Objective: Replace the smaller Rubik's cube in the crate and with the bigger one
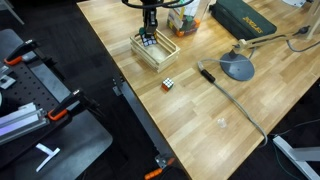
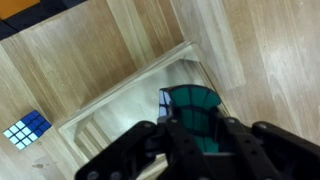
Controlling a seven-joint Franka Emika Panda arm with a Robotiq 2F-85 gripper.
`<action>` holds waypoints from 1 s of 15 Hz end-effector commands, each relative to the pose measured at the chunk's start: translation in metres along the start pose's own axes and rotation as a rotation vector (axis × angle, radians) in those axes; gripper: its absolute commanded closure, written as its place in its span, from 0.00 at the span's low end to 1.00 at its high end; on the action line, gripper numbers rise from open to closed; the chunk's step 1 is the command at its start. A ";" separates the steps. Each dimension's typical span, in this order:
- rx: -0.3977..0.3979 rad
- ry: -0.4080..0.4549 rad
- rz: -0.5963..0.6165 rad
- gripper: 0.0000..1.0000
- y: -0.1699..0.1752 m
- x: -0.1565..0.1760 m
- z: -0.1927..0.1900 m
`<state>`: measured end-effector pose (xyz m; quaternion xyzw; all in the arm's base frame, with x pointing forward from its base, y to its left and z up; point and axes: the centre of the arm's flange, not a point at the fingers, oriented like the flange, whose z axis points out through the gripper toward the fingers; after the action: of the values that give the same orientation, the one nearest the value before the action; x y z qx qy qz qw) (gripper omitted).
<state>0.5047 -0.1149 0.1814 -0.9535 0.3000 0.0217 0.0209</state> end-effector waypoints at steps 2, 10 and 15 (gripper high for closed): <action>0.021 -0.004 0.003 0.33 -0.004 0.010 0.005; 0.013 0.016 0.011 0.00 -0.003 0.004 -0.002; 0.033 0.019 -0.029 0.00 -0.026 -0.005 -0.016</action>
<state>0.5158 -0.0904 0.1996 -0.9574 0.2864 0.0072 0.0350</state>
